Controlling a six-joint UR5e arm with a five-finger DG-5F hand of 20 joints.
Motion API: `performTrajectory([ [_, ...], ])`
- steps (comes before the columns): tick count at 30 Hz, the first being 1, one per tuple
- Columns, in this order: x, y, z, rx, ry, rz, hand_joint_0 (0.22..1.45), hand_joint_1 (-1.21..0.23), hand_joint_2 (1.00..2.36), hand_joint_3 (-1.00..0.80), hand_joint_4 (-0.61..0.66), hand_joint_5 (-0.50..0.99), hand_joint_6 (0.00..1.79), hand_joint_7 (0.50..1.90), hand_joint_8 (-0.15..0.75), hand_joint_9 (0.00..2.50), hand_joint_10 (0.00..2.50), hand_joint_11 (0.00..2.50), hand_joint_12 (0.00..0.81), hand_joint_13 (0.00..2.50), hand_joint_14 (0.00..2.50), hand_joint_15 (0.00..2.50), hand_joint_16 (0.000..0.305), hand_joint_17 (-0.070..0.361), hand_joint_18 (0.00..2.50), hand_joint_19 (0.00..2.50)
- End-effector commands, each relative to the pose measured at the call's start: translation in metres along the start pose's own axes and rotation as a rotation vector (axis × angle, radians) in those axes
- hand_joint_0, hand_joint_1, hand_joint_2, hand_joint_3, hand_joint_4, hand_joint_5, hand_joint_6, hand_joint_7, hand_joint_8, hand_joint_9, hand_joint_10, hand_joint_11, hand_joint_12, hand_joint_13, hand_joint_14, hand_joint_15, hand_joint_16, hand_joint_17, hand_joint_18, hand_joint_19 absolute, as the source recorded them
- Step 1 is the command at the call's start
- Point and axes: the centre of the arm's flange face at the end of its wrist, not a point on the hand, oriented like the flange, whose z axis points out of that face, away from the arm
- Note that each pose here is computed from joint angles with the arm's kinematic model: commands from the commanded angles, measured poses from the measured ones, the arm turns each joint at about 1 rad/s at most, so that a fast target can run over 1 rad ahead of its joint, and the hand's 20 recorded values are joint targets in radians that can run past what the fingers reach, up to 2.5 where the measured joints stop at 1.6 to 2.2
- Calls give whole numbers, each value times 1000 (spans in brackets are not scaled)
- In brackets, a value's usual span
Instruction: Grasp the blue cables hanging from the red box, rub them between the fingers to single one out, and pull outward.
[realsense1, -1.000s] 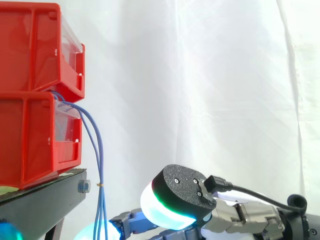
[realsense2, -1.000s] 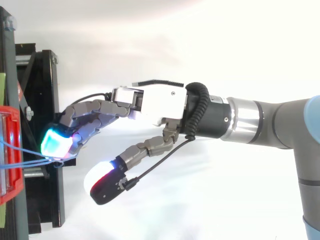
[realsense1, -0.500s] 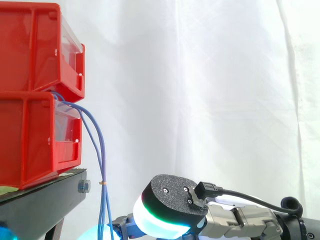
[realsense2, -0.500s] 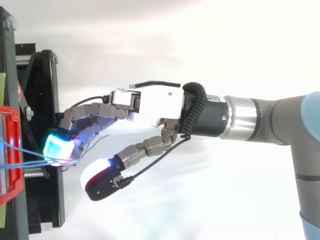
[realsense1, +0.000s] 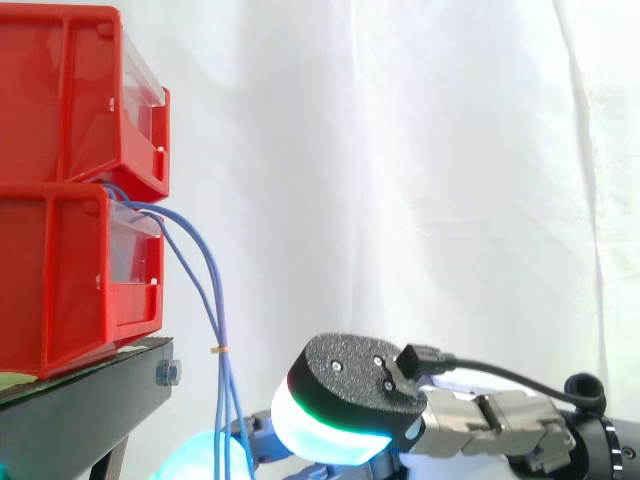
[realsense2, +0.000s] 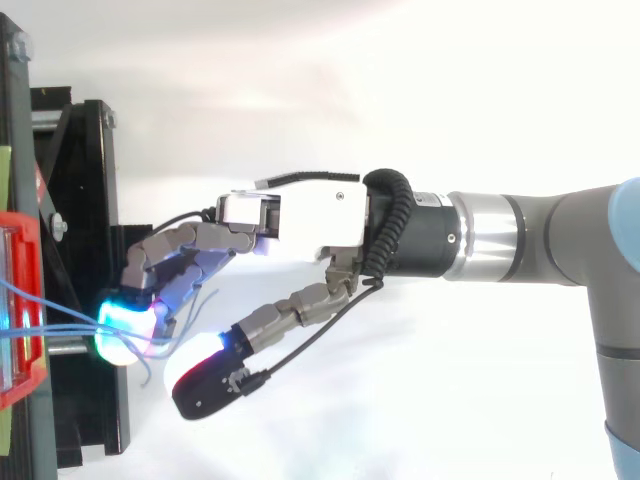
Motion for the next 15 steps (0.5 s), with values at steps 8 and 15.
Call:
performTrajectory([
  [8,-7,29,2,13,19,-31,590,-730,1010,-237,296,-173,868,927,370,689,10,512,434,529,9,326,62,140,604,423],
  [15,-13,39,0,36,38,-52,576,-715,1010,-215,275,-167,882,944,382,729,9,541,442,561,11,338,64,145,635,425],
])
